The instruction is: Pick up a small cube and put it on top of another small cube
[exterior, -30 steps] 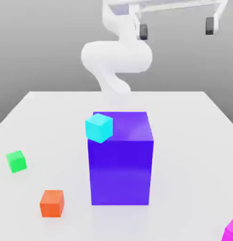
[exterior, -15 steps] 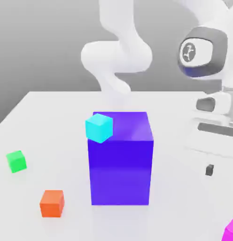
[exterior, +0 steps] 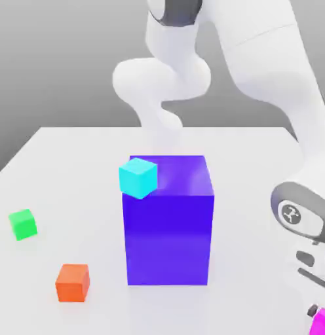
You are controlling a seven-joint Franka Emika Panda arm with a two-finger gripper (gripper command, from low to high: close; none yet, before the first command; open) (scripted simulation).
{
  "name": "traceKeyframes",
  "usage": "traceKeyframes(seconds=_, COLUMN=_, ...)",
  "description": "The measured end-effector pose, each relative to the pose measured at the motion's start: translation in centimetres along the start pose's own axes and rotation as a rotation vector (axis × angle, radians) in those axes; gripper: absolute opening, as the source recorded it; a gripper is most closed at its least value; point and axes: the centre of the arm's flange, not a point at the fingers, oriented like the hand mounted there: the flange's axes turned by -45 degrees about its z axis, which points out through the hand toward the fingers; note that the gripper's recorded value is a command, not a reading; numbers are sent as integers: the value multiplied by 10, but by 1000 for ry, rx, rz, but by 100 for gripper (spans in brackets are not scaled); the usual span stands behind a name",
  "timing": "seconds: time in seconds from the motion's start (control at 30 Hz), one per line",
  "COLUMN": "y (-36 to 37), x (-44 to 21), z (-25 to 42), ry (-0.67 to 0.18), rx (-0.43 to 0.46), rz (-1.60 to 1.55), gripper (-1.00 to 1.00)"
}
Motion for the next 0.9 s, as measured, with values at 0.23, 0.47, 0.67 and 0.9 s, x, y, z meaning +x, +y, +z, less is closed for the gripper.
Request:
traceKeyframes(seconds=0.23, y=2, x=4, z=-53, ry=1, rx=-1, rz=1, gripper=-100)
traceKeyframes(seconds=0.47, y=78, x=136, z=-68, ry=26, rx=-31, rz=14, gripper=-100)
traceKeyframes(seconds=0.67, y=176, x=232, z=-78, ry=30, rx=-54, rz=35, gripper=-100)
traceKeyframes(seconds=0.9, y=311, x=304, z=-91, ry=20, rx=-67, rz=69, gripper=-100)
